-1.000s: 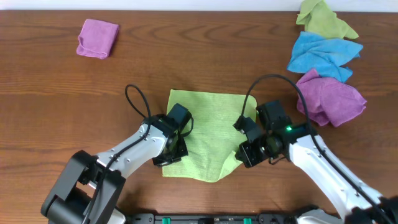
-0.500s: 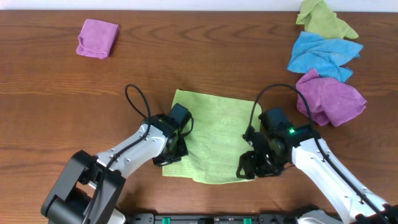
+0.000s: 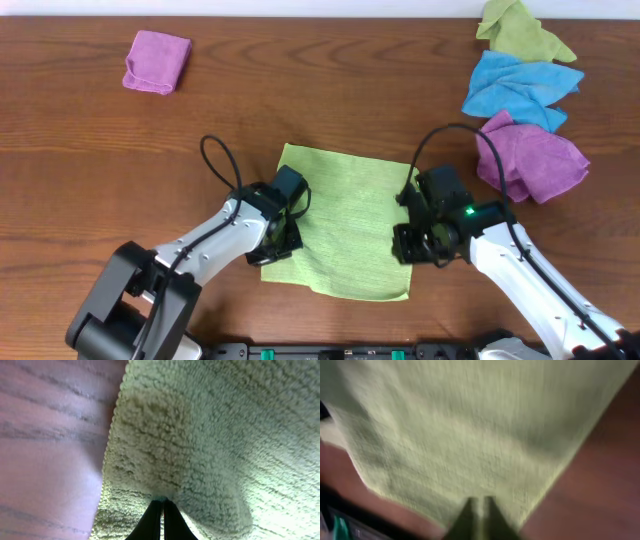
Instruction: Fold the cloth
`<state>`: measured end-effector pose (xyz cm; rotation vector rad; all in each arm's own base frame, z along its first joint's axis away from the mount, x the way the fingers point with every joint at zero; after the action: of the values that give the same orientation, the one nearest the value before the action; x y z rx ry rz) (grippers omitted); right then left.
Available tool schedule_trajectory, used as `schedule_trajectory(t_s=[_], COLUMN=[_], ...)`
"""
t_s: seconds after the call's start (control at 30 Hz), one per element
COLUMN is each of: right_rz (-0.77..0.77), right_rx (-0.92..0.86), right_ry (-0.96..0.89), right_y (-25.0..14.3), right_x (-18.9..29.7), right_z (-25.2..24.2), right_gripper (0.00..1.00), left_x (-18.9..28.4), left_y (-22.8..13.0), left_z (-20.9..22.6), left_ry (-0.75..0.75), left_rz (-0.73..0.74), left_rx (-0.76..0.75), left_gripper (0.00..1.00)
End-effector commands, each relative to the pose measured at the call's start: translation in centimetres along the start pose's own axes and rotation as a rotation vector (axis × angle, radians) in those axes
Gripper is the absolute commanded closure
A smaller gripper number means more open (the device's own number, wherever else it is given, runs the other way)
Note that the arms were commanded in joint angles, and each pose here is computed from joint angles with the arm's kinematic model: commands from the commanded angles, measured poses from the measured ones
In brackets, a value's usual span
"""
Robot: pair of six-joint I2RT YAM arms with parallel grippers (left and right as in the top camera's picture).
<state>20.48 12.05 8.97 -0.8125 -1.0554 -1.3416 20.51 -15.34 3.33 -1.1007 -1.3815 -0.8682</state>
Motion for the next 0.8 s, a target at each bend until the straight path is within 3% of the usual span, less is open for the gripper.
schedule_trajectory(t_s=[0.0, 0.17, 0.4, 0.77], right_rz=[-0.113, -0.178, -0.21, -0.131], right_rx=[-0.015, -0.017, -0.01, -0.073], right_ry=[-0.058, -0.142, -0.146, -0.194], right_y=[2.1, 3.8, 4.8, 5.1], right_x=[0.4, -0.1, -0.4, -3.7], right_z=[-0.3, -1.4, -1.7, -4.2], right_gripper=[0.99, 0.99, 0.99, 0.99], left_x=[-0.7, 1.8, 9.5, 4.2], left_y=[1.1, 2.4, 7.5, 9.3], left_z=[1.2, -0.5, -3.9, -5.9], left_ry=[0.045, -0.03, -0.046, -0.048], left_rz=[-0.022, -0.037, -0.388, -0.343], left_rx=[0.046, -0.022, -0.154, -0.208], left_gripper=[0.94, 0.94, 0.94, 0.94])
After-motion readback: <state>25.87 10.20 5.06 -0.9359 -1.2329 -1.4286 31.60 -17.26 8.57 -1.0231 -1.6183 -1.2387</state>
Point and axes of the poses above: each gripper's point midway between its finger pads, its own x axis back along the fingers, its own z axis along the line the jaws close on, y = z × x, the point moved 4 cm from there along x, back along the fingers
